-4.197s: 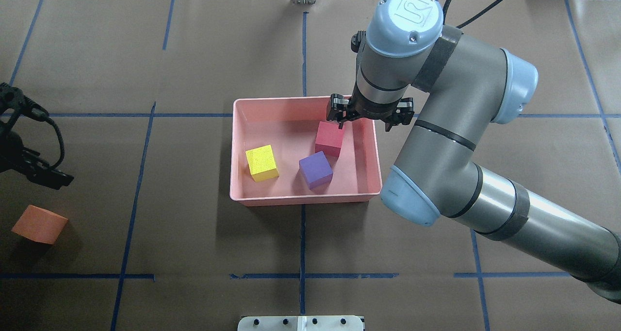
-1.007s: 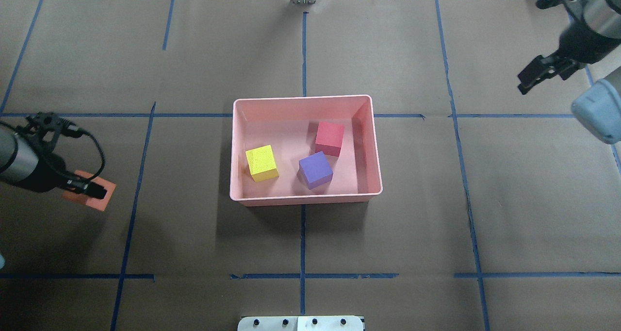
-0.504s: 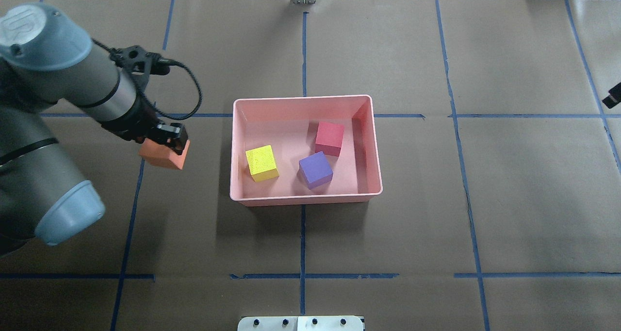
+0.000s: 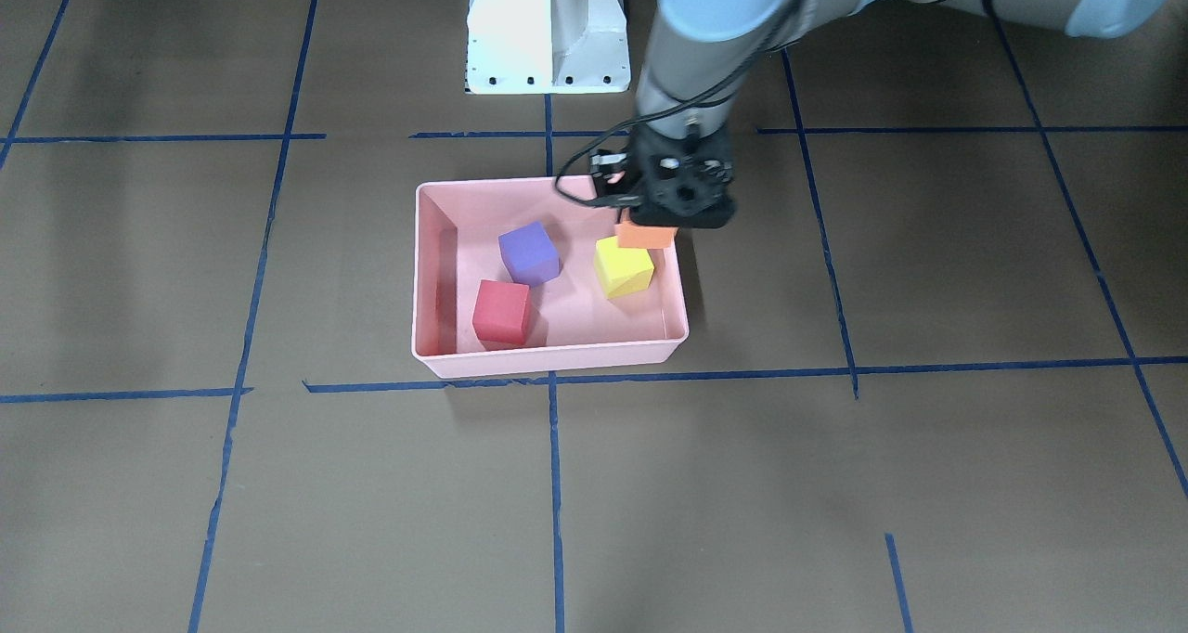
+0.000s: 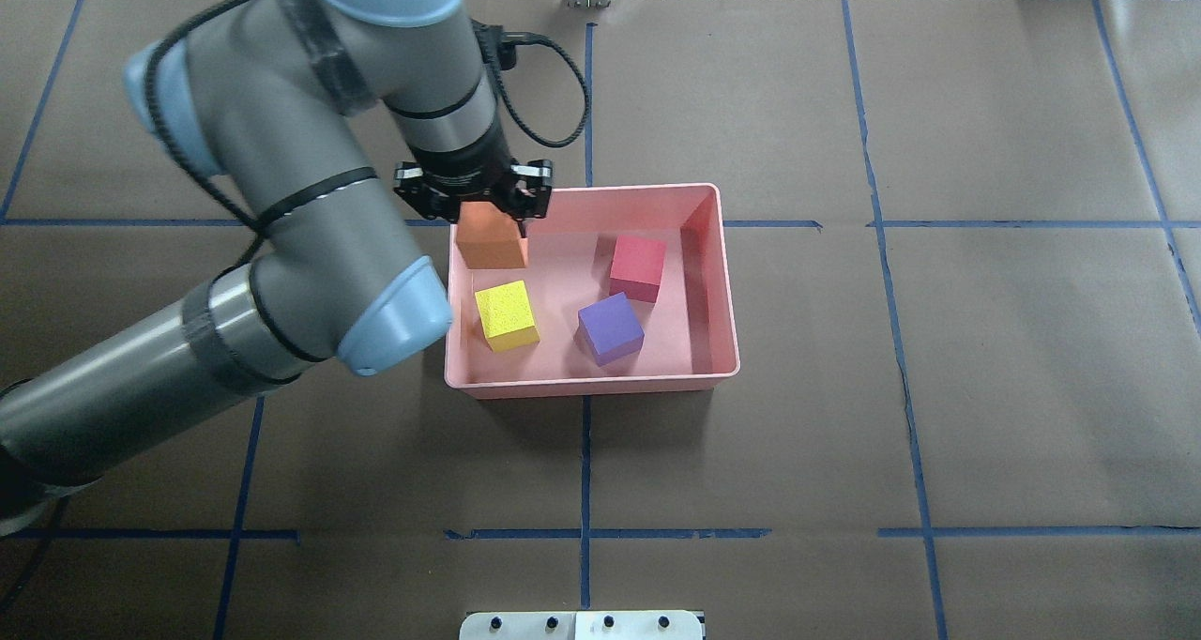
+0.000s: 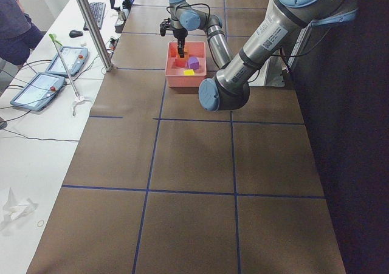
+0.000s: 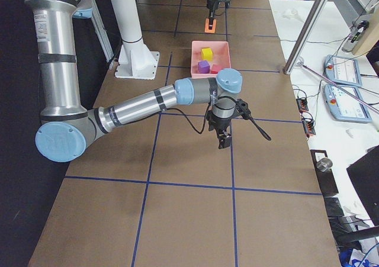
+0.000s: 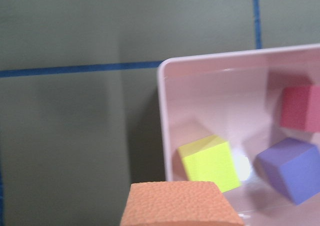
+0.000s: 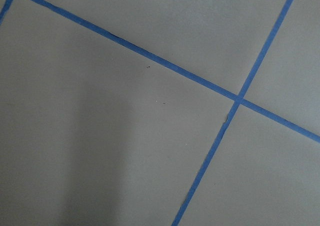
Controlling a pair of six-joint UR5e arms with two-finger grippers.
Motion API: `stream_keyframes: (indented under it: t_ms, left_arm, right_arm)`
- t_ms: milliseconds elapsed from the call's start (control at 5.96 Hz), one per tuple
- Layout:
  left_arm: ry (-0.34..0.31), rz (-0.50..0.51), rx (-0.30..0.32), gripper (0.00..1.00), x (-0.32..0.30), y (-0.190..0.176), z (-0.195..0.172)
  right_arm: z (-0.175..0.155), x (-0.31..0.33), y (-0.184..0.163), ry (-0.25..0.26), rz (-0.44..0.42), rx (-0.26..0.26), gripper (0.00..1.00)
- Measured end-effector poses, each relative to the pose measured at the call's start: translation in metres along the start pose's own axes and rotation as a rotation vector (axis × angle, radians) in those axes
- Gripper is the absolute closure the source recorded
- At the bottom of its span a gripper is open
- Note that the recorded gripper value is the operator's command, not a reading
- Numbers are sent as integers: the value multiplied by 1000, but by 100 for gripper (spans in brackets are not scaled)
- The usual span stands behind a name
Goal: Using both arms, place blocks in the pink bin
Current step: 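Carry the orange cube with the left gripper and release it in the bin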
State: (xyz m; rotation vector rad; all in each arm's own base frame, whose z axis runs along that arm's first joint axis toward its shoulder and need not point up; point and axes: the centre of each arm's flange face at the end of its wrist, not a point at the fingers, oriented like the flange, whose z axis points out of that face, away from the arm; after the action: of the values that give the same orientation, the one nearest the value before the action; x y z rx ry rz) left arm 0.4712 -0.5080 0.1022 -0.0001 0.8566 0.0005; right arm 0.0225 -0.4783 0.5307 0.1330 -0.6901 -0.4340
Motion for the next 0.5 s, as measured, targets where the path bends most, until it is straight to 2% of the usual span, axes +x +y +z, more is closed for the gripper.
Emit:
stream_keyframes:
  t_ms: [168,504]
  left_arm:
    - [-6,-9,13,0,26,-2,17]
    - [-14,1,16,0,23,0,30]
  right_arm:
    - [1,5,11,-1,5,-3,0]
    - [4,8,21,-2,11,-10,0]
